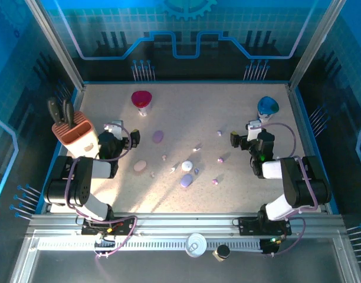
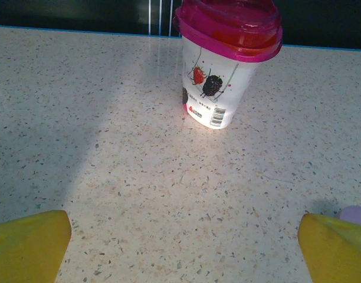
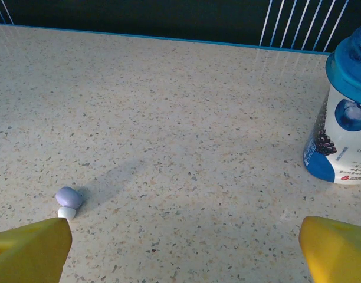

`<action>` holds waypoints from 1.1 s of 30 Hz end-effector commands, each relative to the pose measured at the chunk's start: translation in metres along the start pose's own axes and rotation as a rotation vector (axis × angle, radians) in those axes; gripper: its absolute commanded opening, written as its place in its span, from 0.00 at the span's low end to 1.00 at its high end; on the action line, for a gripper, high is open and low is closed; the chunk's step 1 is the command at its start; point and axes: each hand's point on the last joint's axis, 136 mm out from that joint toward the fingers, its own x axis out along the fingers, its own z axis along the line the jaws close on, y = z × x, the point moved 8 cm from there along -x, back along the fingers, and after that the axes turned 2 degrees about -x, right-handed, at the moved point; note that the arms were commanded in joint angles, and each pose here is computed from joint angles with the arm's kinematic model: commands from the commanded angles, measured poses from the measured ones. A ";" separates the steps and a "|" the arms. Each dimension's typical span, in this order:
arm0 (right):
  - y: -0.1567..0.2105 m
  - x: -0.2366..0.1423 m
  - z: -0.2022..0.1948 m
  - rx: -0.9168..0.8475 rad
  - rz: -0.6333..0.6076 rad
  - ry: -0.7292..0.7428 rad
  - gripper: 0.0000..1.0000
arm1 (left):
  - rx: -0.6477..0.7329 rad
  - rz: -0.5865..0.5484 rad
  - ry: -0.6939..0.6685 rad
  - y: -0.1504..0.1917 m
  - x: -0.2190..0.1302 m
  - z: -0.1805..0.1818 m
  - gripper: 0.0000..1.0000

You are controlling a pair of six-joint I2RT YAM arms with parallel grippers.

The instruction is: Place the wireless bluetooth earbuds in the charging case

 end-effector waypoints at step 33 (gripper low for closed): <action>-0.005 0.002 0.002 -0.018 -0.022 -0.015 1.00 | -0.004 -0.020 -0.007 -0.003 0.000 0.001 0.99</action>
